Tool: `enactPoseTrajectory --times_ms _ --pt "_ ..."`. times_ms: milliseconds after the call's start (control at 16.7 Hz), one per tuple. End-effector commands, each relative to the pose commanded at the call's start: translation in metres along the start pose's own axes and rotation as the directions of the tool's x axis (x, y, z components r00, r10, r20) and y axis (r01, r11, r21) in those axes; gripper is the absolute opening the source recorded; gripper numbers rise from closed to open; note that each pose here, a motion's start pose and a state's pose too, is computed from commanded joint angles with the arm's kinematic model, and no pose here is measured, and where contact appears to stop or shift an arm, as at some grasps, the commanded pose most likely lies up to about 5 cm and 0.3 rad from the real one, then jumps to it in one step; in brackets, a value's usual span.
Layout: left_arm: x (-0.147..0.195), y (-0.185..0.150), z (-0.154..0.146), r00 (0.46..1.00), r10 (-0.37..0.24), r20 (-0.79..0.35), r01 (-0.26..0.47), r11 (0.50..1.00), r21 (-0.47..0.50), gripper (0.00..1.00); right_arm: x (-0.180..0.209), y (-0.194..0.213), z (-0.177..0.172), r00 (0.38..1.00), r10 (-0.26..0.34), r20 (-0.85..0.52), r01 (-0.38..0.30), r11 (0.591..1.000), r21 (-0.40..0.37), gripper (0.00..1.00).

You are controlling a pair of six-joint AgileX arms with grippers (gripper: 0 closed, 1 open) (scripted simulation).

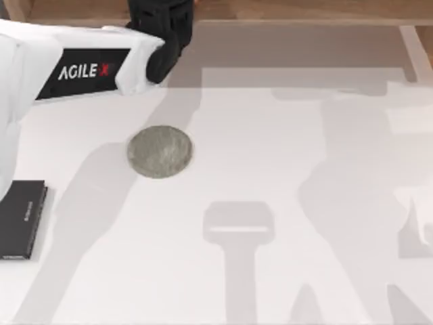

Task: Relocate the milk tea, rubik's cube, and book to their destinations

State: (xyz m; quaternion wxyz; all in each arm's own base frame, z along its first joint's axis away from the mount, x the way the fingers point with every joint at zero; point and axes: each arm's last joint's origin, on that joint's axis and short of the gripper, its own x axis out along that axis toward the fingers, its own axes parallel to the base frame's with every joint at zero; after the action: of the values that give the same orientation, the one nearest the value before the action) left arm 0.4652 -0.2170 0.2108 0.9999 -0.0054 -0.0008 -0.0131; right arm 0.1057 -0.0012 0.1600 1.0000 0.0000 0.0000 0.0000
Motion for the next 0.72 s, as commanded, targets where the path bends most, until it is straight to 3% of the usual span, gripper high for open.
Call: enactPoseTrajectory --times_ms 360,720 --pt "-0.005 -0.002 0.004 1.0 -0.002 0.008 0.002 1.0 -0.001 0.0 0.0 0.0 0.0 1.0 0.0 0.0 0.0 1.0 0.0 1.0" --pt "-0.059 -0.001 0.006 1.0 0.002 -0.011 -0.002 1.0 0.009 0.0 0.0 0.0 0.0 1.0 0.0 0.0 0.0 1.0 0.0 1.0"
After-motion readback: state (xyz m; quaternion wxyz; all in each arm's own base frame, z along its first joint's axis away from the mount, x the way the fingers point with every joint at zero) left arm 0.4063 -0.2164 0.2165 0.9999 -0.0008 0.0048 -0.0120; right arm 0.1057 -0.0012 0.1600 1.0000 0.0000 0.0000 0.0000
